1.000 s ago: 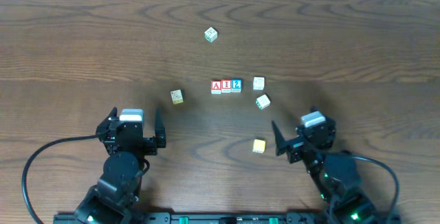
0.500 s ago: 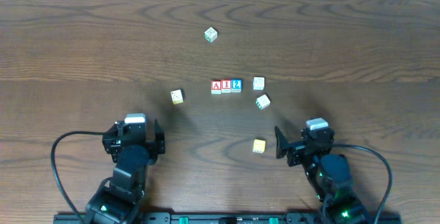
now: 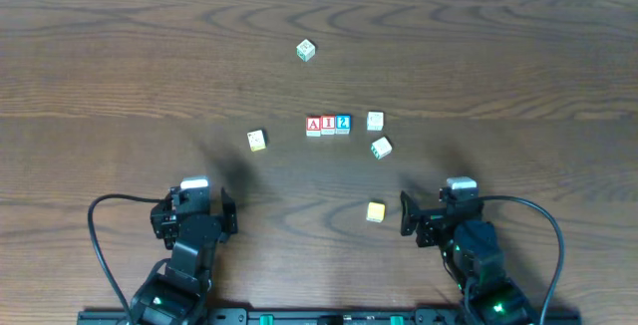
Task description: Spell out Ai2
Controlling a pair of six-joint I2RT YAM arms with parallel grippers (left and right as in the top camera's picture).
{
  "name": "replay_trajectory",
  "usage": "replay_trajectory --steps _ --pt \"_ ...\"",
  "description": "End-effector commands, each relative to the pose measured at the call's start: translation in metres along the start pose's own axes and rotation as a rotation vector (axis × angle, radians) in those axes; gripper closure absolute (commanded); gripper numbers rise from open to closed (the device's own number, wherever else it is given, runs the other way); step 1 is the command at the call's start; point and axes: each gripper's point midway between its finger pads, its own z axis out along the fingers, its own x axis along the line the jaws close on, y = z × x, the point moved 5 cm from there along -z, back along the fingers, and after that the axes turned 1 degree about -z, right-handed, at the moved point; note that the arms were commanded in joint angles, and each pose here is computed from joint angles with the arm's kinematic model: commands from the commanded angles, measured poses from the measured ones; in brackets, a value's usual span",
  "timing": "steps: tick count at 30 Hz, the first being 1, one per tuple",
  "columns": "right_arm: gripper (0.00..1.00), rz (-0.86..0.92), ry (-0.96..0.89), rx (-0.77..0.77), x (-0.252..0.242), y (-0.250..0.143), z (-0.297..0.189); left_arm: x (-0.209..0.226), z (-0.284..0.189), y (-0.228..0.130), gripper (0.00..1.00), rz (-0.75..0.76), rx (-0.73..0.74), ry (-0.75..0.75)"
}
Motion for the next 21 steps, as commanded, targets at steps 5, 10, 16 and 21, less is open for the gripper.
replay_trajectory --steps 5,10,16,21 --pt "0.01 0.028 -0.031 0.003 -0.005 -0.001 0.0 0.005 0.001 -0.013 0.05 0.012 0.045 0.034" --pt "0.01 0.028 -0.031 0.003 -0.005 -0.001 0.0 0.005 0.001 -0.013 0.05 0.012 0.045 0.034" --pt "0.01 0.043 -0.024 -0.057 -0.005 0.009 -0.003 0.009 -0.002 -0.002 0.05 -0.039 -0.015 0.036" --pt "0.01 0.081 -0.03 -0.193 -0.01 0.033 -0.014 0.022 -0.01 0.017 0.05 -0.137 -0.132 0.062"
